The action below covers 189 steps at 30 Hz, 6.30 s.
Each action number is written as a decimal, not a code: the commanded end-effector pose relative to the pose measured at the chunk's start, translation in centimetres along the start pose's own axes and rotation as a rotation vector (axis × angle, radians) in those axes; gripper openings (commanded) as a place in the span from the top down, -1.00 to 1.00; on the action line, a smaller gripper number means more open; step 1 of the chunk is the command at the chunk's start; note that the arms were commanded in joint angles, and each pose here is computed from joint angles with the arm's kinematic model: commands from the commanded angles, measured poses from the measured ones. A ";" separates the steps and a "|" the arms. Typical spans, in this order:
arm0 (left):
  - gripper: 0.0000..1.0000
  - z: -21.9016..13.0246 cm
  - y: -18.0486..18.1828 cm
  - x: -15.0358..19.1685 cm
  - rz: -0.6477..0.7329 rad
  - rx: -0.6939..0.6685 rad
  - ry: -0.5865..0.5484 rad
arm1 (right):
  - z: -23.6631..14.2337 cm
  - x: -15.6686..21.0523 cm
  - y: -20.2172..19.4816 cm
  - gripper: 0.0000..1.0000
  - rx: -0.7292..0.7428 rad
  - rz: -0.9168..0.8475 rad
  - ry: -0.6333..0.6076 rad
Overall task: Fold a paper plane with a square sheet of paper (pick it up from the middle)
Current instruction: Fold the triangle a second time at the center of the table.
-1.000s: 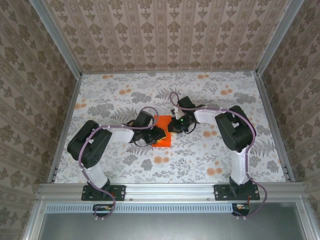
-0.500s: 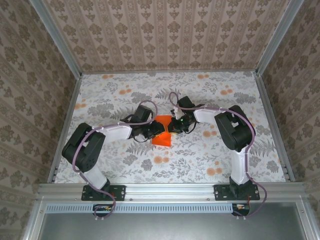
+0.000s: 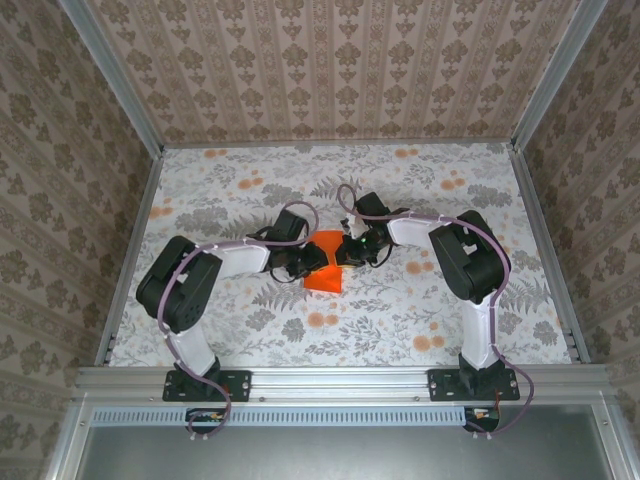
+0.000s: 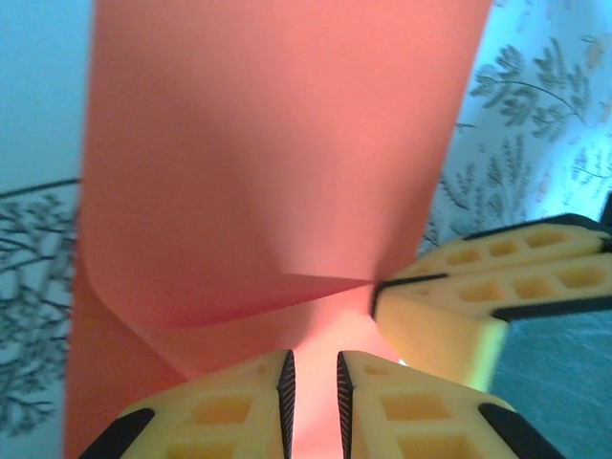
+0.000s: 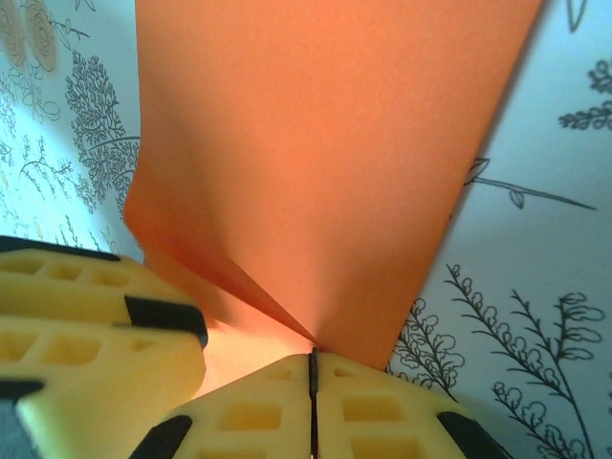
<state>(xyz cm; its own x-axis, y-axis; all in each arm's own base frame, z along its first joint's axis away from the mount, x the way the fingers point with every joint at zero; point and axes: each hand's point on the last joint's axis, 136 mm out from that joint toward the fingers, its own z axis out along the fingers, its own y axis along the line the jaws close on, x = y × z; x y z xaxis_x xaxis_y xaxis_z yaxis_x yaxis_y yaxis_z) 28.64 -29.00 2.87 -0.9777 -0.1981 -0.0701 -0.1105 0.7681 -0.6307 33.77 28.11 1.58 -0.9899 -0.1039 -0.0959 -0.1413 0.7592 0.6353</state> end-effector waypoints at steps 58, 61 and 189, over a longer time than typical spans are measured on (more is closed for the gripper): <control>0.80 0.9 8.5 2.0 -0.138 -0.255 0.013 | 0.8 6.5 1.8 1.00 0.318 0.012 0.056; 0.80 1.0 8.6 2.1 -0.141 -0.258 0.016 | 0.7 7.3 1.1 1.00 0.343 0.024 0.080; 0.87 -2.8 7.3 -5.5 -0.037 -0.020 -0.208 | 1.9 11.6 -4.1 1.00 0.253 0.054 0.171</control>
<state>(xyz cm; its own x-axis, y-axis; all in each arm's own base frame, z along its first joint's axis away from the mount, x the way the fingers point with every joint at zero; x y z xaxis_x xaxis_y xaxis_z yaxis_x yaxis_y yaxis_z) 31.85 -24.07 2.00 -0.9362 -0.3085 -0.1683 -0.1023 0.6974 -0.7093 27.19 29.06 1.13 -0.9822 -0.1500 -0.1127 -0.1876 0.8022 0.5668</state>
